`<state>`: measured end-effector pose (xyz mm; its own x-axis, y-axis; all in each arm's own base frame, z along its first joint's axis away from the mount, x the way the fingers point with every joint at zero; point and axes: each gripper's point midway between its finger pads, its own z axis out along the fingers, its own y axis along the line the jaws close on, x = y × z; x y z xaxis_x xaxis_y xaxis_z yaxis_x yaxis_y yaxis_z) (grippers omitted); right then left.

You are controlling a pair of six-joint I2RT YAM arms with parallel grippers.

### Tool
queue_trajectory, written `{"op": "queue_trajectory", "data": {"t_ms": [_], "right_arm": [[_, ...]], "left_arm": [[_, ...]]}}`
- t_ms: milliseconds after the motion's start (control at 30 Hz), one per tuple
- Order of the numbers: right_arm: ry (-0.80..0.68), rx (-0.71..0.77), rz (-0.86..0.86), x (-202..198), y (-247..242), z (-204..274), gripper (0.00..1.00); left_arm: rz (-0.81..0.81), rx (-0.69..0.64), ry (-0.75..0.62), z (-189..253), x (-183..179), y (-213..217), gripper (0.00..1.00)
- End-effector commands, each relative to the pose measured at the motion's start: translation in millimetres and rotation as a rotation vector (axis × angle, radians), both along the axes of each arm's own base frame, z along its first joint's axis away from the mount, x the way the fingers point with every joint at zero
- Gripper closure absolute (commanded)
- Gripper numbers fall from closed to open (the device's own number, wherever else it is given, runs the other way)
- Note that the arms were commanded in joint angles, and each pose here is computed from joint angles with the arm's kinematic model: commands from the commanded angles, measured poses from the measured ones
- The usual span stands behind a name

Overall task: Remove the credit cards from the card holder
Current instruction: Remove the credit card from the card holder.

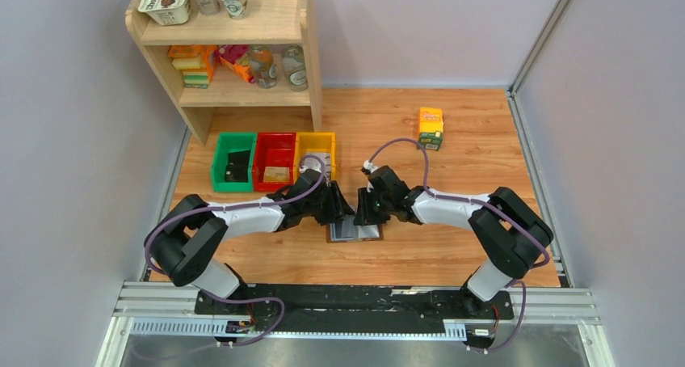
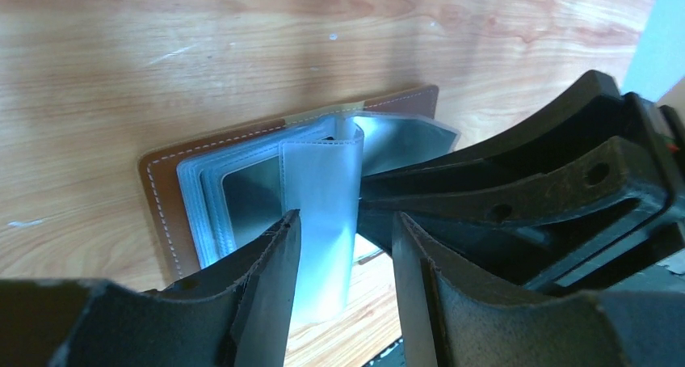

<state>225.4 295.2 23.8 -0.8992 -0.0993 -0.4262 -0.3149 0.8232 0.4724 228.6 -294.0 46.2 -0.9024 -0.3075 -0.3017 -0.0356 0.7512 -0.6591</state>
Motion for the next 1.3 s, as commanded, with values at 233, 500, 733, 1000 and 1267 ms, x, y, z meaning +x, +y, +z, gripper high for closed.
{"op": "queue_trajectory", "data": {"t_ms": [233, 500, 733, 1000, 1267], "right_arm": [[-0.077, 0.063, -0.067, 1, -5, 14, 0.71], [-0.219, 0.122, -0.126, 10, -17, 49, 0.61], [-0.226, 0.125, -0.064, 7, -11, 68, 0.61], [-0.235, -0.041, -0.044, 15, 3, 66, 0.36], [-0.175, -0.212, -0.089, 24, 2, 35, 0.16]], "left_arm": [[-0.022, -0.210, -0.029, 23, 4, -31, 0.47], [-0.005, -0.187, -0.037, 19, 3, -24, 0.48], [0.047, 0.017, -0.152, 42, 9, 18, 0.45], [0.030, 0.293, -0.110, 15, -3, 63, 0.49], [0.000, 0.278, -0.067, 1, -11, 59, 0.51]]}}
